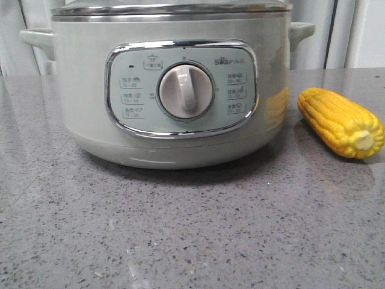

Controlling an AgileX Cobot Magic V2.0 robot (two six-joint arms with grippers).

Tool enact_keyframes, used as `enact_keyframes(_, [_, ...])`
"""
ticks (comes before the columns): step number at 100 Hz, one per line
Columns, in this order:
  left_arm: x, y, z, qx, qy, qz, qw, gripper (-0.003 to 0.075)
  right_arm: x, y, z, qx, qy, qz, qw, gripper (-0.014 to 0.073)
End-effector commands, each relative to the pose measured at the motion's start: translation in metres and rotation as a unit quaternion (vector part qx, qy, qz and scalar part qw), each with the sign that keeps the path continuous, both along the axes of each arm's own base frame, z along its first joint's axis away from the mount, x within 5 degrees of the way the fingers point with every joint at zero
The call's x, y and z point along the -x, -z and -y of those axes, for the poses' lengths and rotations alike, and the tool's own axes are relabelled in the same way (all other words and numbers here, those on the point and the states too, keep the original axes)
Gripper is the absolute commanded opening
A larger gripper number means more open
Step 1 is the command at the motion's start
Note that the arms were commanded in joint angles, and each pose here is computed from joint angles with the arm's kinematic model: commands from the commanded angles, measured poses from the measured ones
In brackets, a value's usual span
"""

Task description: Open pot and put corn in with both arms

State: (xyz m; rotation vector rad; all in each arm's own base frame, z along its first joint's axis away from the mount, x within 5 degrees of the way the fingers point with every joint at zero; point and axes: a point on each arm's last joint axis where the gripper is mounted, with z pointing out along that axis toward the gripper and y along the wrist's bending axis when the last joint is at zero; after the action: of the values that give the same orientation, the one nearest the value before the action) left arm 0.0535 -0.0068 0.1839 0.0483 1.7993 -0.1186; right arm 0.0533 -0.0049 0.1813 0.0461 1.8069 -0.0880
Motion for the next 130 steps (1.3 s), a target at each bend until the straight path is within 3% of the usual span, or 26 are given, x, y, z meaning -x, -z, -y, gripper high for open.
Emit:
enact_keyframes(1, [0.0003,0.0002,0.0001,0.010,0.001,0.033,0.999,-0.0020,0.0005,0.0033,0.0000,0.003,0.001,0.012,1.000,-0.0064])
enact_keyframes(91, [0.0001,-0.0004,-0.0006,-0.005,0.000,0.038,0.999,-0.0020,0.0005,0.0031,0.0008,0.018,0.002,0.012,1.000,-0.0064])
enact_keyframes(112, [-0.0005,-0.0056,-0.0008,-0.002,-0.002,0.066,0.998,-0.0020,0.0006,0.0034,0.0017,0.033,0.003,0.008,0.999,-0.0064])
enact_keyframes(130, [-0.0008,-0.0092,-0.0010,0.000,-0.003,0.086,0.996,-0.0020,-0.0005,-0.0029,0.0013,0.035,0.002,0.043,0.998,-0.0064])
